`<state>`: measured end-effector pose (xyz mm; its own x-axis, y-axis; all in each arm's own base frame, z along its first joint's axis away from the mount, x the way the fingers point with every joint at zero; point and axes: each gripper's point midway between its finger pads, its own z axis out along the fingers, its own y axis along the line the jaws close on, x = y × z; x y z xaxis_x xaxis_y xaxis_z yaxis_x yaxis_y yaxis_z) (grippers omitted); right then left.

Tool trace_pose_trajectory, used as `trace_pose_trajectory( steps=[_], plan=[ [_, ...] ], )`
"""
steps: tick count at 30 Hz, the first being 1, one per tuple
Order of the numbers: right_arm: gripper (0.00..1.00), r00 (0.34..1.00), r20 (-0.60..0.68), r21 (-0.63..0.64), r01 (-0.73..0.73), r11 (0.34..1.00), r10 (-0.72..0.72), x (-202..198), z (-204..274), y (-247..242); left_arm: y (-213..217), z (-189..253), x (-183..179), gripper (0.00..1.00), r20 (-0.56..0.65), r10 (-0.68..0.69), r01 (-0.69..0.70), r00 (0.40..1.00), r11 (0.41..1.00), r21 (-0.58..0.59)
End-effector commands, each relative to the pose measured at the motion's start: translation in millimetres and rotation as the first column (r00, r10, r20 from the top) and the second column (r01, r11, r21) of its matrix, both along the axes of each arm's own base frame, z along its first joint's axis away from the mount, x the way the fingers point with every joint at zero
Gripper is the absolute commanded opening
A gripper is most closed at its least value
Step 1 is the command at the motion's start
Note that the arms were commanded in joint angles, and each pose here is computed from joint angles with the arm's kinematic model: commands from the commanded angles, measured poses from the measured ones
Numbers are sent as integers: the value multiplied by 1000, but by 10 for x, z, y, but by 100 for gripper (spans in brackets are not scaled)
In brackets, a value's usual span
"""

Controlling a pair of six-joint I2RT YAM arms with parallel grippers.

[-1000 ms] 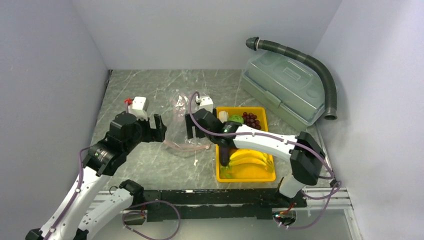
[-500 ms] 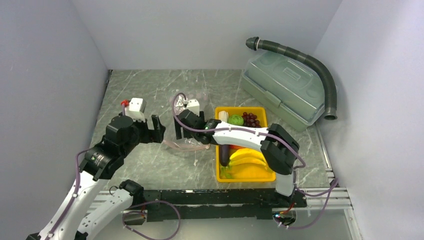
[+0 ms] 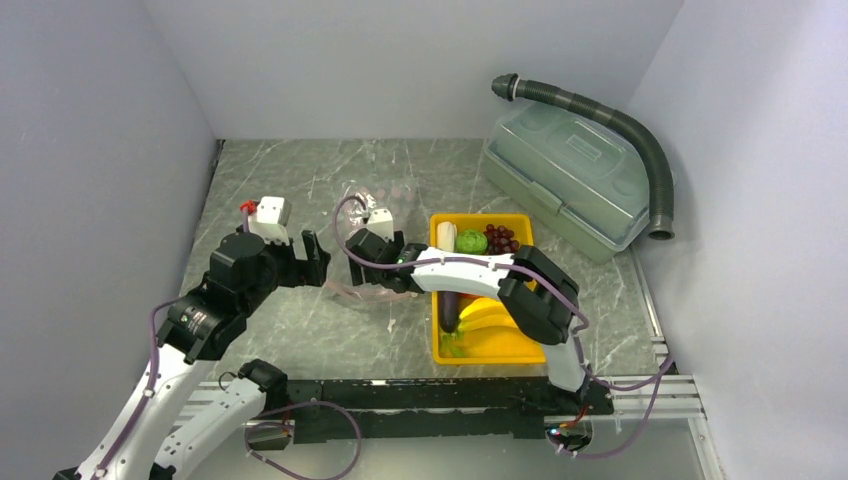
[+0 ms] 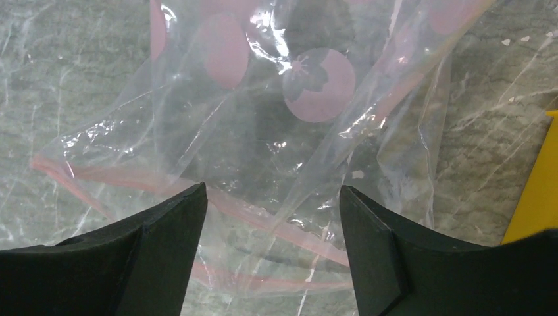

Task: Place the food in the zip-top bag and seal the zipper
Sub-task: Pick up the zipper food storage bag at the center of the board.

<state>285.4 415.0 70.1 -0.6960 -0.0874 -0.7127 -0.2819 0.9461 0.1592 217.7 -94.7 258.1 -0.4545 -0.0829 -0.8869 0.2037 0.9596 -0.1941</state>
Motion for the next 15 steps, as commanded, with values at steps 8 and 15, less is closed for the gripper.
trace_pose_trajectory(
  steps=[8, 15],
  plan=[
    [51, 999, 45, 9, 25, 1000, -25, 90, 19, 69, 28, 39, 18, 97, 18, 15, -15, 1000, 1000, 2],
    [18, 998, 54, 2, 12, 1000, -12, 103, 0, 75, 34, 36, 24, 97, 18, 19, -19, 1000, 1000, 4]
  ],
)
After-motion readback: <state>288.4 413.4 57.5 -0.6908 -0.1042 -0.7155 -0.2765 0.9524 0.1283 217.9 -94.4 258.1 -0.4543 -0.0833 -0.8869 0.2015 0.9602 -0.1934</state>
